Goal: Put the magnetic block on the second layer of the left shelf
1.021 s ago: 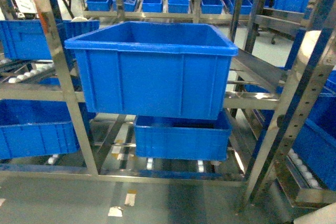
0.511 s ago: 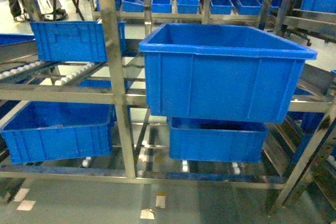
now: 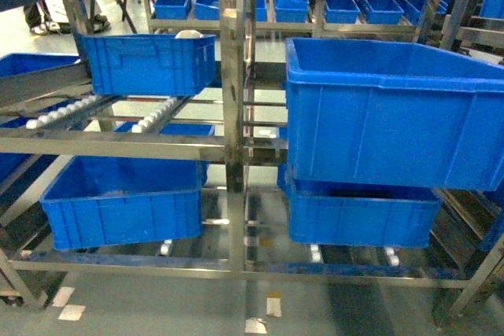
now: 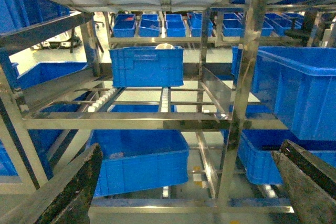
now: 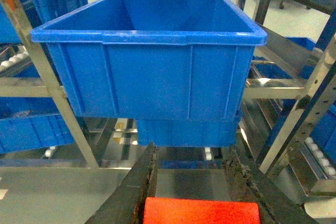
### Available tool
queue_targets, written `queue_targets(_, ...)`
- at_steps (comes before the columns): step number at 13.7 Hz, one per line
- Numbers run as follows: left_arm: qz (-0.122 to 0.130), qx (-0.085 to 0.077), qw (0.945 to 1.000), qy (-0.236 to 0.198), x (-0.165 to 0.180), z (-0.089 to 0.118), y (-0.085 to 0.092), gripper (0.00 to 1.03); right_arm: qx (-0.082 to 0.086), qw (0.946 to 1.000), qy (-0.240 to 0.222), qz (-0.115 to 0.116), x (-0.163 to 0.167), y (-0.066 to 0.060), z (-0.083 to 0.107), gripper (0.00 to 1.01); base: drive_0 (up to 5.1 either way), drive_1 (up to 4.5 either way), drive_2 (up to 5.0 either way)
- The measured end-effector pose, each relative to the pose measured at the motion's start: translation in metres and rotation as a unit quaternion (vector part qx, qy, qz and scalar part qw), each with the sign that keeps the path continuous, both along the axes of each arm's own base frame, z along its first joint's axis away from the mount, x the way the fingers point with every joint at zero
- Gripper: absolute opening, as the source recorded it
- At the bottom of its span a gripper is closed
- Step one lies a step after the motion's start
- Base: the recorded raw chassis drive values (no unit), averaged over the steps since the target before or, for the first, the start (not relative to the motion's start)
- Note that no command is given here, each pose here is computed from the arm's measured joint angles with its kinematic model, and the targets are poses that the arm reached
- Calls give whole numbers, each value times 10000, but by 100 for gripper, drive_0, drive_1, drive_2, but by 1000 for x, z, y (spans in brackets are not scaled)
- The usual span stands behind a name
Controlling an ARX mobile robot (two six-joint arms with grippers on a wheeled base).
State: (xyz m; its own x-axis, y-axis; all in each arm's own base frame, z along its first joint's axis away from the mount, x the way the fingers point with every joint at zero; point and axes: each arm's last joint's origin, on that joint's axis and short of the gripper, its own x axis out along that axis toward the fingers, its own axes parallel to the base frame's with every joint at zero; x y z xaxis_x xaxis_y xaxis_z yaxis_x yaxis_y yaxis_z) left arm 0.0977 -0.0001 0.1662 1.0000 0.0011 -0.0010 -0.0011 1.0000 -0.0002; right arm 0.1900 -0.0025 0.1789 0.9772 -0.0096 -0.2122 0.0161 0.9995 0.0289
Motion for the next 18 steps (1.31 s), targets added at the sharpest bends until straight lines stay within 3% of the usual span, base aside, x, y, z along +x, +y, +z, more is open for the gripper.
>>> queue_targets(1, -13, 0, 10000, 11, 0, 0, 0, 98, 0, 10000, 8, 0, 0, 0, 0, 33, -502, 243, 243)
queue_targets(16, -8, 0, 10000, 6, 0, 0, 0, 98, 0, 10000, -17, 2, 0, 0, 0, 33, -2, 415, -419)
queue_targets(18, -6, 0, 10000, 0, 0, 0, 0, 98, 1, 10000, 50, 0, 1, 0, -1, 33, 0, 0, 0)
